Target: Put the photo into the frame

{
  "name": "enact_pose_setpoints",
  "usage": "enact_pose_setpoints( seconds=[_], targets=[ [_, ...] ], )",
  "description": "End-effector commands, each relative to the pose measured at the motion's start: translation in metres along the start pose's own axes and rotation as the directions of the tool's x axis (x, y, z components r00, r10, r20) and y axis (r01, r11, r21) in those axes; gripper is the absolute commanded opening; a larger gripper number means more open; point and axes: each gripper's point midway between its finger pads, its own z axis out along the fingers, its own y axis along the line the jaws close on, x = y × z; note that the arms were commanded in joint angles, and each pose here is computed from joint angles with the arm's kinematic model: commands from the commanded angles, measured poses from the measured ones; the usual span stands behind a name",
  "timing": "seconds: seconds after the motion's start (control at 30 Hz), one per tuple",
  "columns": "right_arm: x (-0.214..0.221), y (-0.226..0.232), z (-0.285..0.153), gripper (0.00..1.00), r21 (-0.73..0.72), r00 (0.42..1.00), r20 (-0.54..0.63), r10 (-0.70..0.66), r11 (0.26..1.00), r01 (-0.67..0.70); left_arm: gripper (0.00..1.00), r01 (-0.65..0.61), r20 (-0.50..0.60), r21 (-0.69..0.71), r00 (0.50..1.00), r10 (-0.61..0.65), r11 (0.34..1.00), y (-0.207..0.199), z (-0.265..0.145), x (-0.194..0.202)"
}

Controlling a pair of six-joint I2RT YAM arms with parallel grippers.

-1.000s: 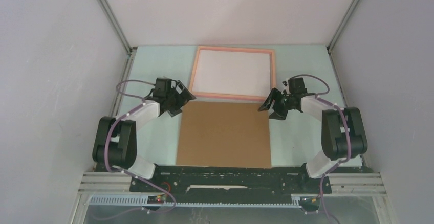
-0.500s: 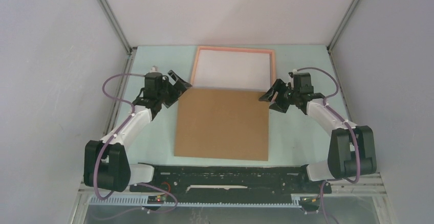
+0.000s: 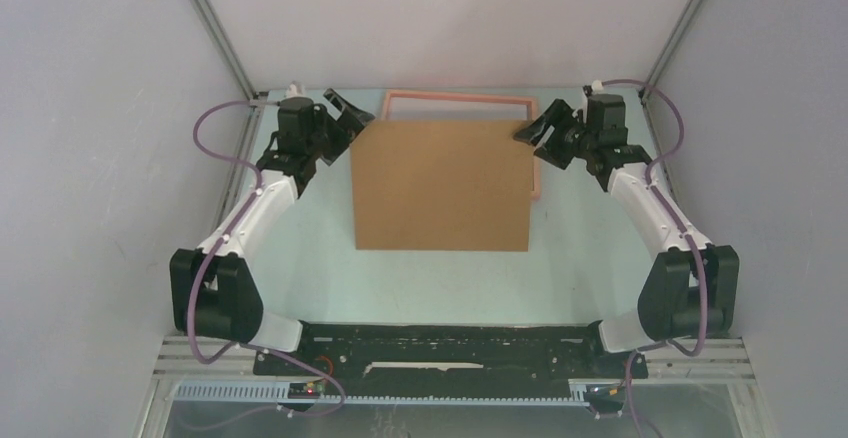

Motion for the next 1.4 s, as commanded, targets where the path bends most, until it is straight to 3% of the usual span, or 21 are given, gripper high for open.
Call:
enact_pose_setpoints(
  seconds=[0.0,0.37,0.73,1.37],
  targets=[
    [0.001,0.076,-0.008,0.75,-0.233,0.996,-0.086,-0.004,0.972,-0.017,0.98,0.078,-0.14,0.283,0.989,-0.04,0.956,-0.1,-0.016,0.009],
    [-0.027,0.105,-0.012,0.75,-0.265,0.998,-0.048,-0.041,0.964,0.027,0.98,0.045,-0.102,0.351,0.995,-0.01,0.935,-0.146,-0.018,-0.014],
    [-0.085,0.132,-0.022,0.75,-0.294,0.999,0.034,-0.035,0.955,0.044,0.98,0.023,-0.062,0.419,0.998,0.003,0.908,-0.195,-0.018,-0.048],
    [-0.158,0.106,0.038,0.75,-0.275,0.998,0.054,-0.018,0.961,0.032,0.96,0.063,-0.101,0.465,0.995,-0.018,0.883,-0.229,0.07,-0.067]
  ],
)
